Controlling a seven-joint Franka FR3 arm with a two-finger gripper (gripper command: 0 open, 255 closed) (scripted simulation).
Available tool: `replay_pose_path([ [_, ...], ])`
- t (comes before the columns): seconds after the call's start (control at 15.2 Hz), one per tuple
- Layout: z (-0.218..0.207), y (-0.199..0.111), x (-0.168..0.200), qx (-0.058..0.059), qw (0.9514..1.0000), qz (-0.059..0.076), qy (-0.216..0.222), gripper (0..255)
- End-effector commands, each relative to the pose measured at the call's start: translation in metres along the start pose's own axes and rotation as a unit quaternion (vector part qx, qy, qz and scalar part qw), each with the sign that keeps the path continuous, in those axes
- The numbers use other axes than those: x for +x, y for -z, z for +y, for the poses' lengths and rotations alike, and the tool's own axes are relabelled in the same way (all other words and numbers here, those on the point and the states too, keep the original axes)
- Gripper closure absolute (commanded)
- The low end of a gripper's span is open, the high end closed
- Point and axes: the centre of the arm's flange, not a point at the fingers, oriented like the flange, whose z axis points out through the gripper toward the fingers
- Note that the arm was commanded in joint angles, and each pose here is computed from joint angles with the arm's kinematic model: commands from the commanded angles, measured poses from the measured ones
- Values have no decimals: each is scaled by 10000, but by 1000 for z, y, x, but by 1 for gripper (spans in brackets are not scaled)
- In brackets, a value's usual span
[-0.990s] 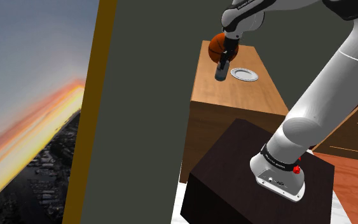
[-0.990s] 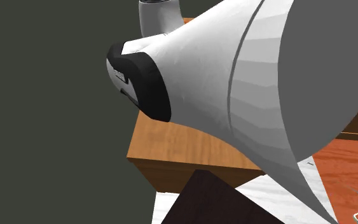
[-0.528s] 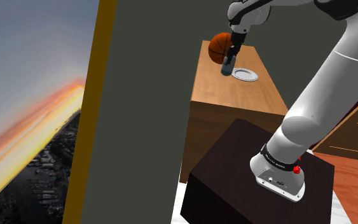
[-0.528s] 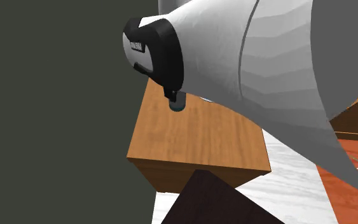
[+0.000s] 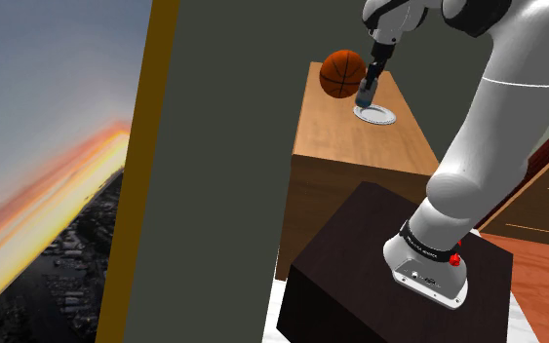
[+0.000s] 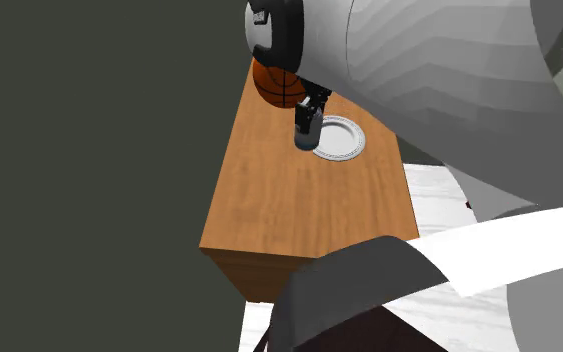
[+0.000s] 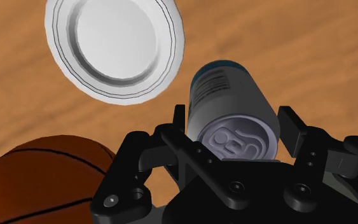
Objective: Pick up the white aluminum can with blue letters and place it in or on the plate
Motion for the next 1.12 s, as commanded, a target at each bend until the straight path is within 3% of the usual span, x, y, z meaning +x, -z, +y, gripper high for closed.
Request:
replay_pose_path([
  [0.0, 23, 5, -6, -1, 10000, 4, 11, 255],
  [0.66, 149, 17, -39, -1, 10000, 4, 11, 255],
  [1.06, 149, -15, -39, -1, 10000, 4, 11, 255],
])
